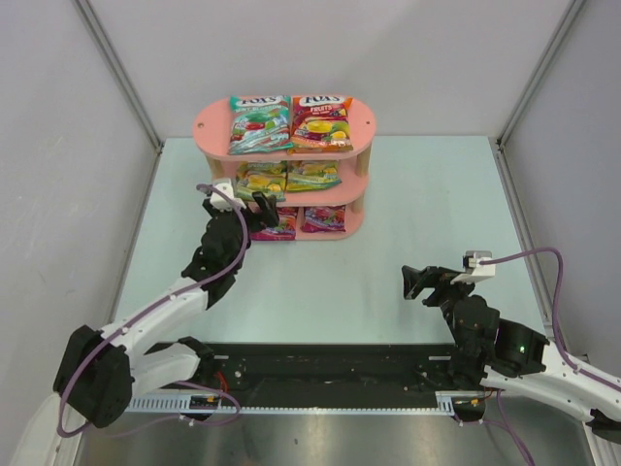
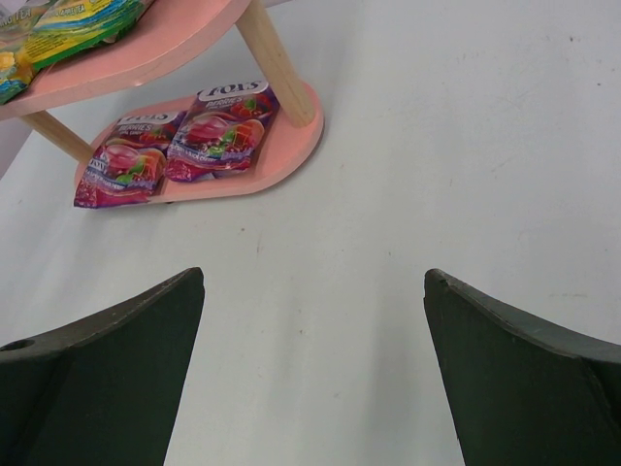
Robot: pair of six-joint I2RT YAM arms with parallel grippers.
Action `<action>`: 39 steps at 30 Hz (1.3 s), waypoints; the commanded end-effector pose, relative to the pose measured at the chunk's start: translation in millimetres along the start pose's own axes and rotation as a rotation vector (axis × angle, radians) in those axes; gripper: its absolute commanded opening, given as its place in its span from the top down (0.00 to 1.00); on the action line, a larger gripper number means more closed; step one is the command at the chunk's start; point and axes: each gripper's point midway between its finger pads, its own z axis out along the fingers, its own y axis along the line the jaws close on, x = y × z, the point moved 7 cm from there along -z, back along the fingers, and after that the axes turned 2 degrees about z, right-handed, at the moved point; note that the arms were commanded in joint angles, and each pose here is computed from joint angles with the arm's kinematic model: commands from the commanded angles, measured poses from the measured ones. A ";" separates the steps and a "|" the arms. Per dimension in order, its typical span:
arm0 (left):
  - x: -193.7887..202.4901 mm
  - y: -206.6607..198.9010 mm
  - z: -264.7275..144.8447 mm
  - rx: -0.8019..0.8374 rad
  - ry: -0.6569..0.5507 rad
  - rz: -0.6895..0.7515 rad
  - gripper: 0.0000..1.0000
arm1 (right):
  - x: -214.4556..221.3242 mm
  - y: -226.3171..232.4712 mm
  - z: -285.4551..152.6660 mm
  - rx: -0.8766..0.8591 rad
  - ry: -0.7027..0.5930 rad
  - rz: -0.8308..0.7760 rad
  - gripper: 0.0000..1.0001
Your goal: Place and organize the candy bags onto the shelf
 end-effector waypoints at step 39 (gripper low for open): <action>-27.9 -15.2 15.4 0.066 -0.093 0.045 0.00 | 2.0 -0.1 2.3 0.024 -0.002 -0.006 0.00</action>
